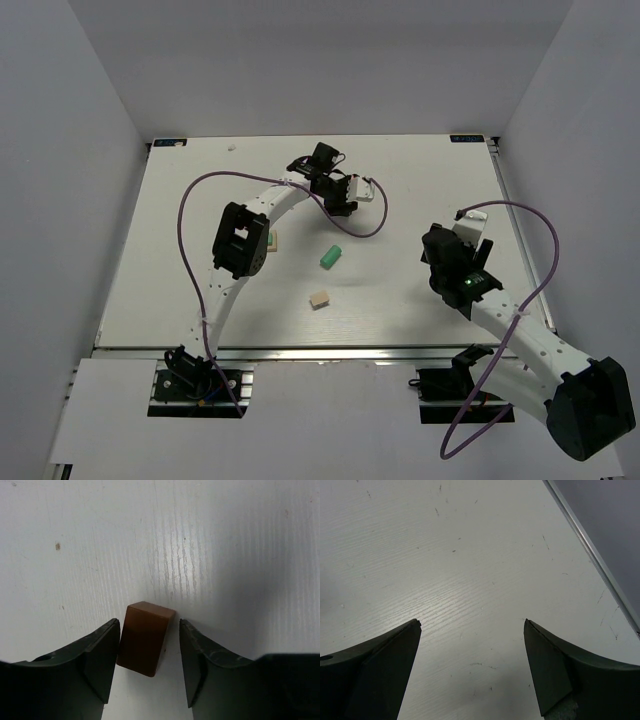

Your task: Build the wood block tower

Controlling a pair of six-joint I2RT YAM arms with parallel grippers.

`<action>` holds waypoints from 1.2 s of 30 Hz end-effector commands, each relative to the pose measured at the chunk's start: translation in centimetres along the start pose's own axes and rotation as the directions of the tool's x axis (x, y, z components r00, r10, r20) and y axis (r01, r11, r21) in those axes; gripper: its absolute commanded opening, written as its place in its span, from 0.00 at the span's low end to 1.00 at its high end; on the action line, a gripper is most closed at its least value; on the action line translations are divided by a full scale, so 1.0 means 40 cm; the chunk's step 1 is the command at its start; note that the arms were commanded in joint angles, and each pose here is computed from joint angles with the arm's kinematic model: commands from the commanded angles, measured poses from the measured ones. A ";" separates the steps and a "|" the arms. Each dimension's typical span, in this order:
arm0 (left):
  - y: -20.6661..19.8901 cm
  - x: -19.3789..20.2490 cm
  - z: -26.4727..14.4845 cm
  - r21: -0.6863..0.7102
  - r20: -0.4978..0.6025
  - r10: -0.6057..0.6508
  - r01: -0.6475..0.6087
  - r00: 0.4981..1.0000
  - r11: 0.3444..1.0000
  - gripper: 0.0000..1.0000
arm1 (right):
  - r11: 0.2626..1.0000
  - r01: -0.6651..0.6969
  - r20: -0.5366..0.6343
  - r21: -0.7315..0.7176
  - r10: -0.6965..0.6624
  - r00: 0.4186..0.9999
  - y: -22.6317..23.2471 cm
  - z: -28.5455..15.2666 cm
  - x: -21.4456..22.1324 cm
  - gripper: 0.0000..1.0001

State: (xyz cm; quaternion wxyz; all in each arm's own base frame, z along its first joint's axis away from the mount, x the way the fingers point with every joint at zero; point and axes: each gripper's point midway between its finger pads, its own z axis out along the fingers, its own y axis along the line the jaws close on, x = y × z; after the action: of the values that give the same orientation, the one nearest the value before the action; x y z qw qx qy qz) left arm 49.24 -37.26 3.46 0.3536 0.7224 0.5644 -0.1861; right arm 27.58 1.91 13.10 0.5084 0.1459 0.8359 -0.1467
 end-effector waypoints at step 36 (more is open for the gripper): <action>-0.239 -0.017 -0.603 -0.143 -0.120 -0.002 -0.015 0.993 0.990 0.16 | 0.984 0.003 0.042 0.179 -0.011 0.999 -0.056 0.012 -0.035 0.89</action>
State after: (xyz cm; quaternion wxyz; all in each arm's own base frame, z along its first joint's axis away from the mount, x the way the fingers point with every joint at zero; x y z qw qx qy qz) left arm 36.56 -21.29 16.73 0.3565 0.7121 0.5953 -0.1072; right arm 27.15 0.29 12.61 0.4966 0.1568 0.8292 -0.2032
